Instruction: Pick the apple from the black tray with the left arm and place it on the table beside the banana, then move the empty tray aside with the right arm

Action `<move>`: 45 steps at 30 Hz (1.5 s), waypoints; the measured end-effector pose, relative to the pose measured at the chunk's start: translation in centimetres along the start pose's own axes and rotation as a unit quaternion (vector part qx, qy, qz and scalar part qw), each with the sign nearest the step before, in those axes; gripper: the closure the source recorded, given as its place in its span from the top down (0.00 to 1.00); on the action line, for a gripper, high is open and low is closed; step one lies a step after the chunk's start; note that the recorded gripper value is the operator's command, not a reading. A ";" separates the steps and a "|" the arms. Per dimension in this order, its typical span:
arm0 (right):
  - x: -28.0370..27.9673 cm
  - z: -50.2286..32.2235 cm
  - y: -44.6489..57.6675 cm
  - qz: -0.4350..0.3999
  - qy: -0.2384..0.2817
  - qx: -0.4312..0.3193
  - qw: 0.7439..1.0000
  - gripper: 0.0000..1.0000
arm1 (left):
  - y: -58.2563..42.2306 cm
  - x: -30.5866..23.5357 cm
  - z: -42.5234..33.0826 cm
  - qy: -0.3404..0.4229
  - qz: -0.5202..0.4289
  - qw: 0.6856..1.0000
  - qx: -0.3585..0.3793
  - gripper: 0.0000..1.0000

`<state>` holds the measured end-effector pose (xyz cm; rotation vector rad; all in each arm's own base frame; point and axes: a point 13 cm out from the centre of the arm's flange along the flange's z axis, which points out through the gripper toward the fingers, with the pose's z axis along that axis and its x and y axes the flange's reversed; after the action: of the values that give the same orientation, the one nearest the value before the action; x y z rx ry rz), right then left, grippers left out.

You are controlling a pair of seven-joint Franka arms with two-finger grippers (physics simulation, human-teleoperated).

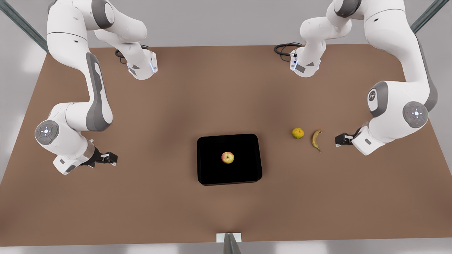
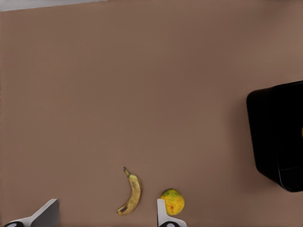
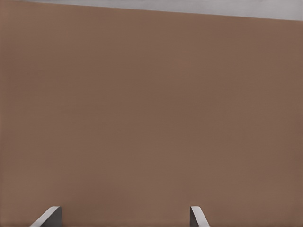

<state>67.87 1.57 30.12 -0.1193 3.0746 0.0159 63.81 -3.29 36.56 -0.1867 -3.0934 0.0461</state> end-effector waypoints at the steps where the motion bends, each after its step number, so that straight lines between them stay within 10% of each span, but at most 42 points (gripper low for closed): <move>1: 0.0 0.0 0.0 0.000 0.000 0.000 1.000 1.00 | 0.0 -0.1 0.0 -0.001 0.000 1.000 -0.002 1.00; 20: -0.1 0.0 0.0 -0.003 -0.001 0.001 1.000 1.00 | -36.3 5.1 7.6 0.018 0.170 0.985 -0.024 1.00; 45: -0.1 0.1 -0.1 -0.005 -0.001 0.002 1.000 1.00 | -47.4 -4.0 26.0 -0.087 -0.023 0.996 -0.006 1.00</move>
<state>67.95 1.52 30.06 -0.1342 3.0720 0.0108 60.95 -51.56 11.91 -0.1173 -3.2715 0.0452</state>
